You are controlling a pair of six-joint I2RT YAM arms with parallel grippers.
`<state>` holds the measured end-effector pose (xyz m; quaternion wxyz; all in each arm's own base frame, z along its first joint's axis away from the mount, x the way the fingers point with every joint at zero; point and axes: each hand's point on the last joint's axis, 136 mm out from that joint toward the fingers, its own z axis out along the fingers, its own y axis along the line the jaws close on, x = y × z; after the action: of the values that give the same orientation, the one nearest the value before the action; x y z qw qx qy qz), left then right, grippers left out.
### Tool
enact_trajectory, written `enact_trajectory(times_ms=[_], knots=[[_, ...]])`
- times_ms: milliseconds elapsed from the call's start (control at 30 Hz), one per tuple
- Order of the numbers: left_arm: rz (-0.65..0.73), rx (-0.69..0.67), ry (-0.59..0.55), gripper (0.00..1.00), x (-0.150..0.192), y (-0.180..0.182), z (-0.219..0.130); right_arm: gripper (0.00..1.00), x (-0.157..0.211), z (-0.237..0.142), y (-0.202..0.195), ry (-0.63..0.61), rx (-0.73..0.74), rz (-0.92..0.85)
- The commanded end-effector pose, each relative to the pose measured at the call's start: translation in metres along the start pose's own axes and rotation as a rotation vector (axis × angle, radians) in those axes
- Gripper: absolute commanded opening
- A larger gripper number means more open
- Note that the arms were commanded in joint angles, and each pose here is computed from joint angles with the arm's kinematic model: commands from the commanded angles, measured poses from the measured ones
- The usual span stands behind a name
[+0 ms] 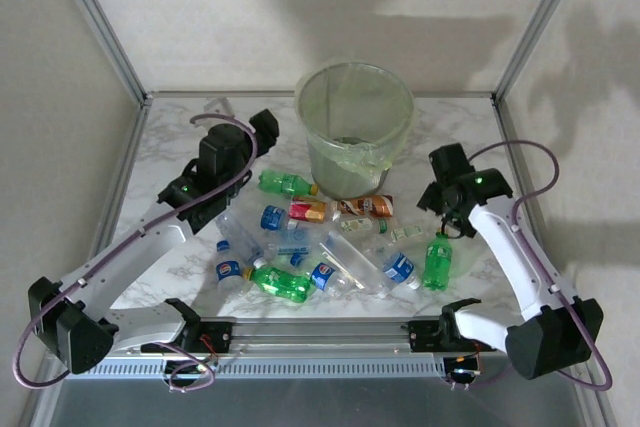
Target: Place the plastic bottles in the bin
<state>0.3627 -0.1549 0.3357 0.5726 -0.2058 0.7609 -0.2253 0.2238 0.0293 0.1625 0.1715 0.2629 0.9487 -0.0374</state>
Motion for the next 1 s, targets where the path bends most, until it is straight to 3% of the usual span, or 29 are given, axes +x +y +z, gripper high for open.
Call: enact_trajectory(times_ms=[0,200,300,600,967], knots=[[0.003,0.047,0.072,0.86,0.013,-0.009,-0.013,0.82,0.044,0.008,-0.021,0.135,0.064,0.018],[0.059,0.059,0.072,0.86,-0.003,-0.010,-0.036,0.80,0.073,0.037,-0.024,0.212,0.074,-0.033],[0.013,0.067,0.046,0.86,-0.015,-0.010,-0.046,0.77,0.084,0.052,-0.026,0.252,0.098,-0.033],[-0.015,0.122,0.105,0.83,-0.003,-0.021,-0.044,0.80,0.088,0.075,-0.031,0.233,0.139,-0.001],[-0.011,0.125,0.092,0.81,-0.008,-0.020,-0.049,0.81,0.077,0.093,-0.035,0.244,0.158,0.023]])
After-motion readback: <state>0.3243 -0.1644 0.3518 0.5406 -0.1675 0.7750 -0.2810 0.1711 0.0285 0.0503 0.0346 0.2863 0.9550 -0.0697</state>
